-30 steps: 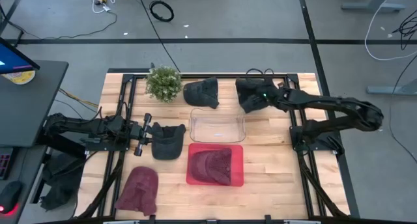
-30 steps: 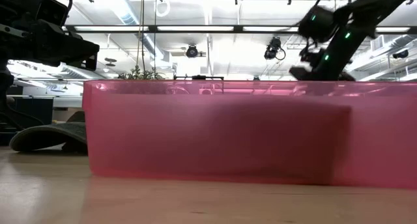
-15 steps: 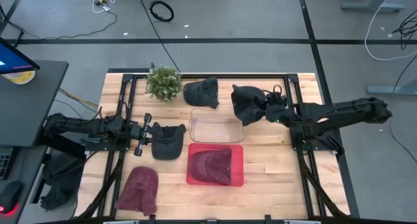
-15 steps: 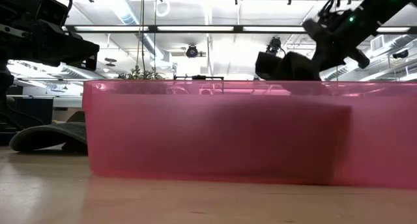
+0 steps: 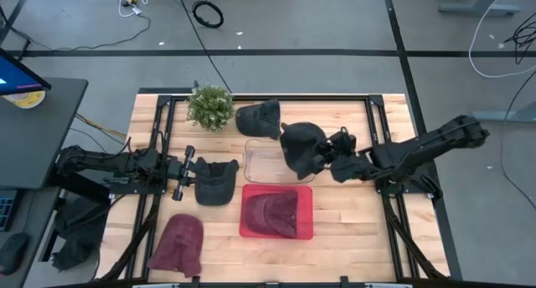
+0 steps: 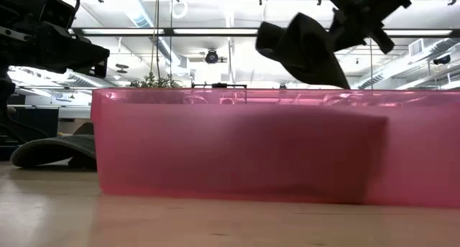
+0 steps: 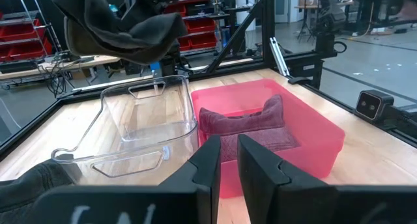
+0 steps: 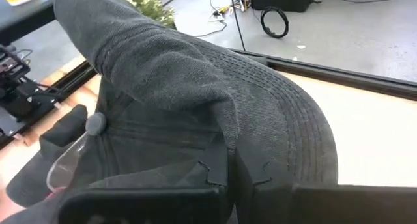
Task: Pick & Place hat
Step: Put the top right black cap into the transparent bin
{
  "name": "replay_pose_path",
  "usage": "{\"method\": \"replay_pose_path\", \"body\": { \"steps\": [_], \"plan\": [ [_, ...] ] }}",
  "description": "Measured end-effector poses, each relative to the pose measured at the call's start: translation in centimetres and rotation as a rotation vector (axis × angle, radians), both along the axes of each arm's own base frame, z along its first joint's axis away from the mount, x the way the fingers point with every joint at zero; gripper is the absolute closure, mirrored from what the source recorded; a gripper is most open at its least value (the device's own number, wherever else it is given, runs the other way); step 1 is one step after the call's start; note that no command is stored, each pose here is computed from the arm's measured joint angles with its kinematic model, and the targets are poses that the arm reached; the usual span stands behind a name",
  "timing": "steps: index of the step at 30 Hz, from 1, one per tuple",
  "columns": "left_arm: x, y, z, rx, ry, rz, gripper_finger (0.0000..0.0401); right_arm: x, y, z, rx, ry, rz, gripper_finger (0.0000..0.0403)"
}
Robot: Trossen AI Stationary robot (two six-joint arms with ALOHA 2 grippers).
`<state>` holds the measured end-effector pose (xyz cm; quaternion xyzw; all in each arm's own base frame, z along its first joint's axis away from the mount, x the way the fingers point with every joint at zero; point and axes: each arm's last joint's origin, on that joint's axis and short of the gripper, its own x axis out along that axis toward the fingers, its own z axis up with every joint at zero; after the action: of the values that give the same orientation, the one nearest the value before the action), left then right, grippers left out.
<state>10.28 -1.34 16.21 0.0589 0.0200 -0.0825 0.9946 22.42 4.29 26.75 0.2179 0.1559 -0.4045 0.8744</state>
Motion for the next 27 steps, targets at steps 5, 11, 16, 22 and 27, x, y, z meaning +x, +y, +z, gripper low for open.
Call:
{"method": "replay_pose_path", "body": {
  "steps": [5, 11, 16, 22, 27],
  "plan": [
    [0.0, 0.0, 0.0, 0.0, 0.0, 0.0, 0.0346, 2.4, 0.8, 0.0, -0.007, 0.029, 0.001, 0.0403],
    [0.0, 0.0, 0.0, 0.0, 0.0, 0.0, 0.0346, 5.2, 1.6, 0.1, -0.011, 0.053, 0.019, 0.0403],
    [0.0, 0.0, 0.0, 0.0, 0.0, 0.0, 0.0346, 6.5, 1.2, -1.1, 0.064, 0.08, 0.03, 0.0403],
    [0.0, 0.0, 0.0, 0.0, 0.0, 0.0, 0.0346, 7.8, 0.2, -2.9, 0.114, 0.141, 0.027, 0.0403],
    [0.0, 0.0, 0.0, 0.0, 0.0, 0.0, 0.0346, 8.0, -0.3, -3.5, 0.156, 0.18, 0.037, 0.0403]
  ]
}}
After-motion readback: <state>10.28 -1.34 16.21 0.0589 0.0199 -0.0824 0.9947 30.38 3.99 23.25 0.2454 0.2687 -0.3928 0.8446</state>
